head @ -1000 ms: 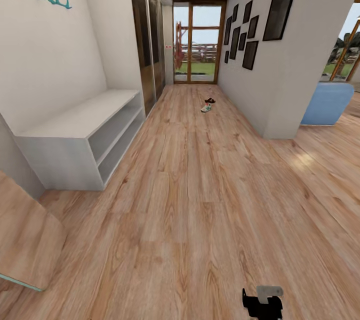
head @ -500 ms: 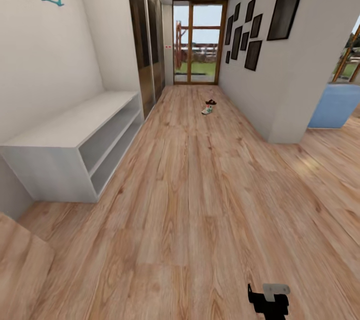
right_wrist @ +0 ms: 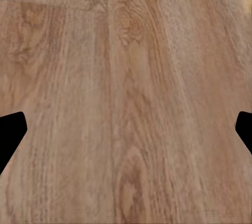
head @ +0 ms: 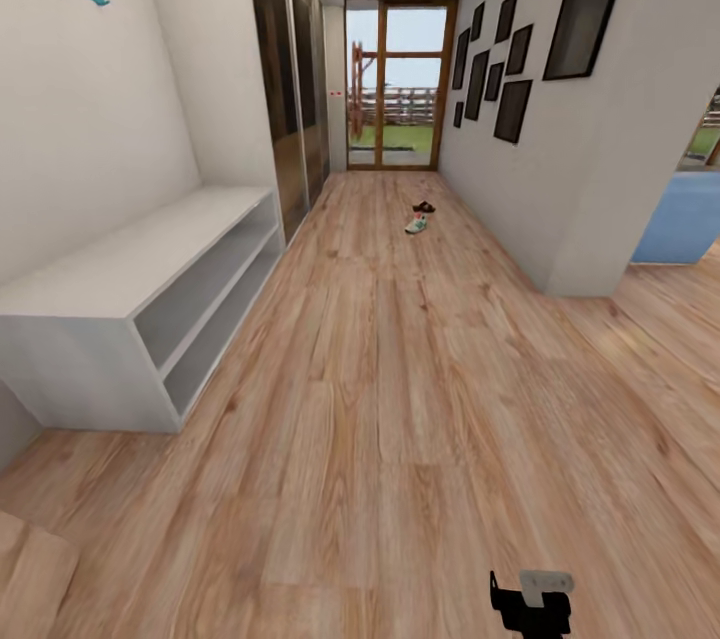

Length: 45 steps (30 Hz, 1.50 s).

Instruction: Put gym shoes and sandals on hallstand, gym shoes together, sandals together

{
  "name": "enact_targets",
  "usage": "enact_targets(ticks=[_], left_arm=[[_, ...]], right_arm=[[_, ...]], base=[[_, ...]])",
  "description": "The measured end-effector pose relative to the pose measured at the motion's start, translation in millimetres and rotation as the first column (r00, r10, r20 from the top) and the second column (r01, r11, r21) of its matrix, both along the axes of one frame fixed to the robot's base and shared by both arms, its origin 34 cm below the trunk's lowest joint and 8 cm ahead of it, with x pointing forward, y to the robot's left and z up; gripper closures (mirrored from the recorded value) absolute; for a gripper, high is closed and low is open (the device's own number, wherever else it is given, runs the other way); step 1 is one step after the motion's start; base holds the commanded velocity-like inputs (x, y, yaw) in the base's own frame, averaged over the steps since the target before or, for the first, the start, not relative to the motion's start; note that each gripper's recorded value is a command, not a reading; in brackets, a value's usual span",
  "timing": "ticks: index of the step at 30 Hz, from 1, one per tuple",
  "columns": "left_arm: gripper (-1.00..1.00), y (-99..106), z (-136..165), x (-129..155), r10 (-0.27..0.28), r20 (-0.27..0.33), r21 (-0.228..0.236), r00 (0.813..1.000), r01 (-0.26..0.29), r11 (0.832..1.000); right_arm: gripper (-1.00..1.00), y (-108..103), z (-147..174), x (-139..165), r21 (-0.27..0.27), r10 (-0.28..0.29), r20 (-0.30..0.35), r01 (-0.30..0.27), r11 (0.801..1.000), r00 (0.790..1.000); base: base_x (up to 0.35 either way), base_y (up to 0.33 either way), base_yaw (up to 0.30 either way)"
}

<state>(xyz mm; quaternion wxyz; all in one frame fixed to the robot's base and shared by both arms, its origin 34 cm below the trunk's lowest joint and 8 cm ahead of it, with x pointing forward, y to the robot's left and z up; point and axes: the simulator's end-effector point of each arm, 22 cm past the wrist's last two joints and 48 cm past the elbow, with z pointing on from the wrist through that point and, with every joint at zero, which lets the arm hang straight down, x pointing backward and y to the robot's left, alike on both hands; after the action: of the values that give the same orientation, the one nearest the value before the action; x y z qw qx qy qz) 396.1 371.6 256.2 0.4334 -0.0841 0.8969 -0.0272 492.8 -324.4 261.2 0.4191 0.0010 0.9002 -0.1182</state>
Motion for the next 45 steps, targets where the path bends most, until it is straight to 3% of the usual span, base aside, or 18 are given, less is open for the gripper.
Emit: enact_targets(ticks=[45], left_arm=[[-1.00,0.1,-0.1,-0.1,0.000,-0.001,0.000,1.000,0.000,1.000]], right_arm=[[-1.00,3.3,-2.0,-3.3,0.004,0.001,-0.006,-0.001,1.000,1.000]], base=[[0.338,0.000,0.000]])
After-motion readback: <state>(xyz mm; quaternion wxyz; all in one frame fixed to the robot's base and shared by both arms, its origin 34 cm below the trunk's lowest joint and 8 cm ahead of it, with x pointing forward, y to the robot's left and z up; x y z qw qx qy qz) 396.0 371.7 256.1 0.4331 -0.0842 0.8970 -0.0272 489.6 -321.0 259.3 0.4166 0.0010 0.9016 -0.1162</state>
